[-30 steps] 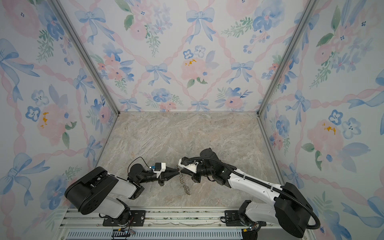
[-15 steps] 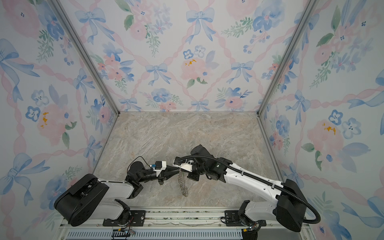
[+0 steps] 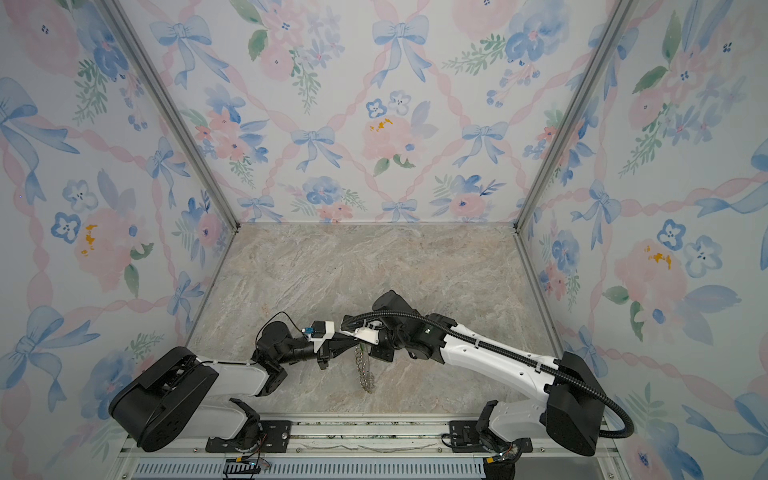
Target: Put the keys on the keyring
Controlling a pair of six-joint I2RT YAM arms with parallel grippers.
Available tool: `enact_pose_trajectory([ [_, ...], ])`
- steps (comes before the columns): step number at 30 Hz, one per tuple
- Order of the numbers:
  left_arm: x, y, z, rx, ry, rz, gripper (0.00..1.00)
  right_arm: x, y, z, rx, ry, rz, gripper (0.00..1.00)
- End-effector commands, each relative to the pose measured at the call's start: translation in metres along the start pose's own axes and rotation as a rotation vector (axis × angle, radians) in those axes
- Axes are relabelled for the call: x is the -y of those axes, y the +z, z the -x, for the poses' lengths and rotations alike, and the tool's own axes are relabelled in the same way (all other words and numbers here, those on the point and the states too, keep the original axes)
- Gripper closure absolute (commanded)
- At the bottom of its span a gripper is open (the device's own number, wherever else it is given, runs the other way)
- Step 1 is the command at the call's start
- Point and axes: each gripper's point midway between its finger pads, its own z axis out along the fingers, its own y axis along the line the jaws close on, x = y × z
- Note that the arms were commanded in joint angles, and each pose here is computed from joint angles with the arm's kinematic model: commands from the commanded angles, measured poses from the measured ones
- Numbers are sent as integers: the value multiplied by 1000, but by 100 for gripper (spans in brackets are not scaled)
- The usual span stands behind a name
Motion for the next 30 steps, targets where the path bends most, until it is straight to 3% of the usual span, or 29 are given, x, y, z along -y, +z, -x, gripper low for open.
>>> enact_pose_trajectory([
  [1,-8,4,4,4,-4,19,97,-3,1,3,-12,-18,10,100],
  [8,-12,4,5,5,-15,42,100,-3,3,2,-7,-22,6,99],
  [14,-16,4,7,10,-18,65,100,-6,0,0,25,-28,-1,79],
  [17,-17,3,8,11,-17,74,100,-6,-5,-1,54,-14,-2,74],
  [30,-16,3,10,18,-6,70,100,16,-9,-5,109,91,-51,85],
])
